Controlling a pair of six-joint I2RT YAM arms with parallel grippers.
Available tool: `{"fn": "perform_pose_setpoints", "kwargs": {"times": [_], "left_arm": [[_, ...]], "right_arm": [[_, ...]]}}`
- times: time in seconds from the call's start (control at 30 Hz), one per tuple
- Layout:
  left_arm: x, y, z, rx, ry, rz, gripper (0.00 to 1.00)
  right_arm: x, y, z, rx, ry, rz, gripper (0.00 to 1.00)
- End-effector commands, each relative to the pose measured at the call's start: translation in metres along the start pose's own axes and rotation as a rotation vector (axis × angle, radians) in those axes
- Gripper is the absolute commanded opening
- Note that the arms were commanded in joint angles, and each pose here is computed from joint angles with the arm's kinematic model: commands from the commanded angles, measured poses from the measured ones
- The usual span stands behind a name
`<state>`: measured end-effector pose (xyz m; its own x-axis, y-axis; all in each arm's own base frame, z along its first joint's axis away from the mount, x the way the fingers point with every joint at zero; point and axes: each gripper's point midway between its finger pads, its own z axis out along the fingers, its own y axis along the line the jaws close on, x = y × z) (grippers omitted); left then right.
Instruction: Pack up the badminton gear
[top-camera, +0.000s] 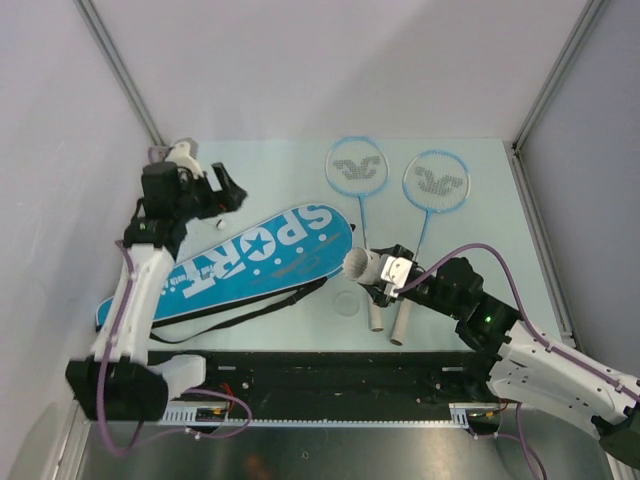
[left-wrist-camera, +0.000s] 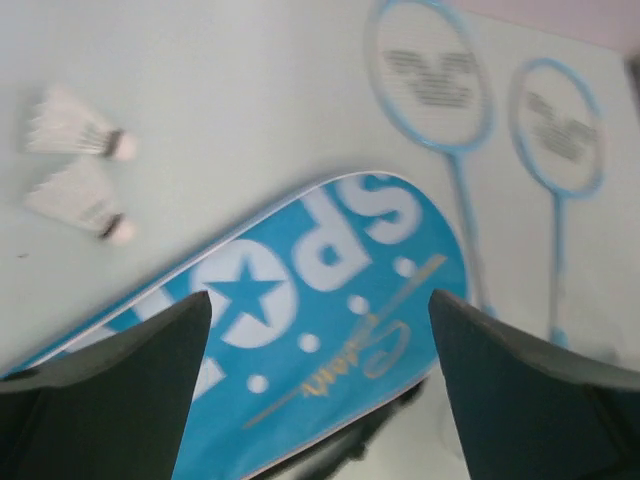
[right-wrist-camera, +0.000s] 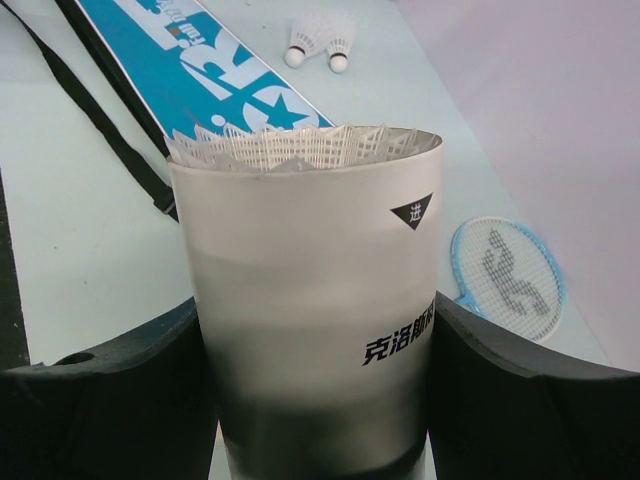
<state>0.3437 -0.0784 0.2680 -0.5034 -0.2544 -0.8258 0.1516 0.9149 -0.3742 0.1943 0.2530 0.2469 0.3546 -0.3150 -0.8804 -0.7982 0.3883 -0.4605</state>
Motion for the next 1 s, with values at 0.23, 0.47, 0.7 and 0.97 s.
{"fn": "perform_pose_setpoints", "kwargs": {"times": [0.23,0.47,0.7,0.97], "left_arm": [[-0.021,0.176,0.117,-0.352,0.101,-0.078,0.82],[0.011,0.207,0.139,-0.334,0.215,-0.071,0.81],[0.009,0.203,0.158,-0.234,0.230,-0.052,0.74],[0.040,0.210,0.163,-0.243,0.291,-0.100,0.61]], "right_arm": [[-0.026,0.007,-0.002,-0.038,-0.114,0.048,0.31],[-0.029,0.008,-0.004,-0.040,-0.127,0.050,0.30],[-0.030,0.008,-0.004,-0.044,-0.130,0.049,0.30],[-0.033,0.008,-0.006,-0.044,-0.142,0.044,0.30]]}}
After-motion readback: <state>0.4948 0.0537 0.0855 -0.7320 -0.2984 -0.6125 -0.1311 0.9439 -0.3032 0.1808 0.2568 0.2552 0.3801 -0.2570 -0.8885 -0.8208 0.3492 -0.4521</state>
